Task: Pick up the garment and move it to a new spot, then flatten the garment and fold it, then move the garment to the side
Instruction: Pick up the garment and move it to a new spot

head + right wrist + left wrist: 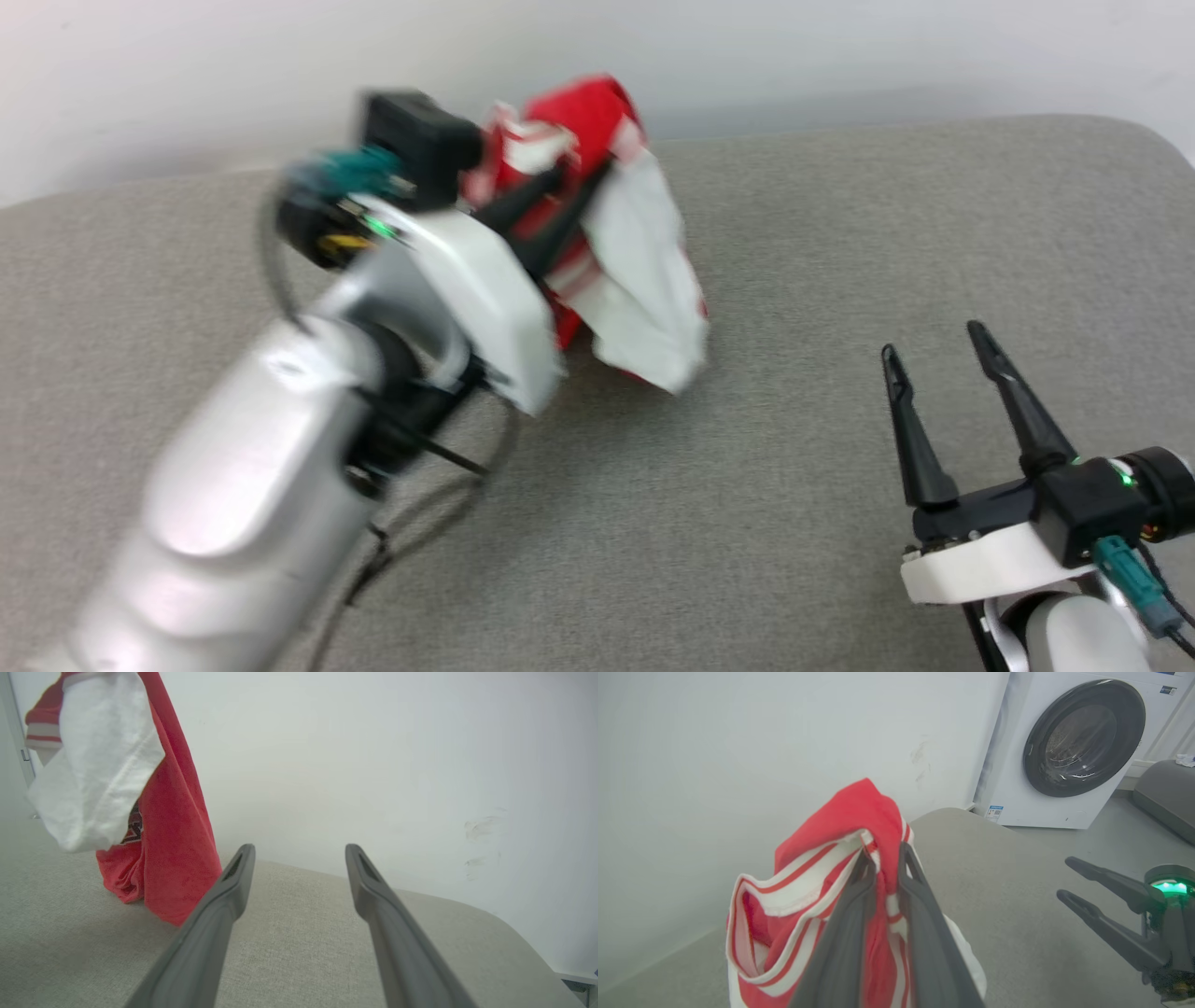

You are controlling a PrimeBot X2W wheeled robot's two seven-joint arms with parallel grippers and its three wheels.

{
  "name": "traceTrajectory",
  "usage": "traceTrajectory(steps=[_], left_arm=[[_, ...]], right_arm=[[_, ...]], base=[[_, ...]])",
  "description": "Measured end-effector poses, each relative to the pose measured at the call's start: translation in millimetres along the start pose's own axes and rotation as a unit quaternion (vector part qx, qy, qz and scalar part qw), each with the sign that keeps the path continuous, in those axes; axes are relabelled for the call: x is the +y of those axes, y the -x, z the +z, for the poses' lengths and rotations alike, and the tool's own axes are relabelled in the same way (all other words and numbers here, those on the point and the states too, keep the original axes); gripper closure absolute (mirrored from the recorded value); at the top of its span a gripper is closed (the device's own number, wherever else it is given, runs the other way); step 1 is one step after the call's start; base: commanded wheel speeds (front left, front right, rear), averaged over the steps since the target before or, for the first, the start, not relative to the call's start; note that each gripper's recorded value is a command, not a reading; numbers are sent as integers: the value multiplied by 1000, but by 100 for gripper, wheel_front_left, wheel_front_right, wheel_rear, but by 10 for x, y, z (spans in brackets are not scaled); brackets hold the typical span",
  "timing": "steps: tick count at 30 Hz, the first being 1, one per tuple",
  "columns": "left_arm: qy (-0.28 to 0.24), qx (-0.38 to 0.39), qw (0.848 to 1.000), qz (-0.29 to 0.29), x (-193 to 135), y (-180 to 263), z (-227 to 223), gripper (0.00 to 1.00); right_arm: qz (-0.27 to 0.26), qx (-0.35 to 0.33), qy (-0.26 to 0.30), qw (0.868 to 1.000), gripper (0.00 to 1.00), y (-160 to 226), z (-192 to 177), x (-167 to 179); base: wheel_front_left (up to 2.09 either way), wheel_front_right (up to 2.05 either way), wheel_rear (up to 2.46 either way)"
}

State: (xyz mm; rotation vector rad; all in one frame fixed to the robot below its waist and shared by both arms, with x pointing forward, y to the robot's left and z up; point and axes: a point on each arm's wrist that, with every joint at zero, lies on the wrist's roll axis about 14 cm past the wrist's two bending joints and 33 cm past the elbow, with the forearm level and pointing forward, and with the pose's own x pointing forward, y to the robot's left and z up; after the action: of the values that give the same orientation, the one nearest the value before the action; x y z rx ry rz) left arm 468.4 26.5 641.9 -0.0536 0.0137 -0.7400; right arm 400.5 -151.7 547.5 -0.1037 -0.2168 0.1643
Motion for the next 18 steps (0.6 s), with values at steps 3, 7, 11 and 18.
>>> traceTrajectory(steps=[3,7,11,18], left_arm=[[33,20,998,-51,-478,-199,-307,100],[38,72,990,-116,-1116,-352,-834,100],[-10,132,977,-169,-1623,-361,-1408,98],[-14,166,960,-225,-2088,-269,-1905,0]], right_arm=[[-28,-6,10,1000,0,49,61,-191],[-65,-16,25,997,0,113,154,-448],[-103,-19,21,994,0,217,197,-688],[-130,-17,26,991,0,308,216,-862]], base=[[0,0,0],[0,0,0],[0,0,0],[0,0,0]])
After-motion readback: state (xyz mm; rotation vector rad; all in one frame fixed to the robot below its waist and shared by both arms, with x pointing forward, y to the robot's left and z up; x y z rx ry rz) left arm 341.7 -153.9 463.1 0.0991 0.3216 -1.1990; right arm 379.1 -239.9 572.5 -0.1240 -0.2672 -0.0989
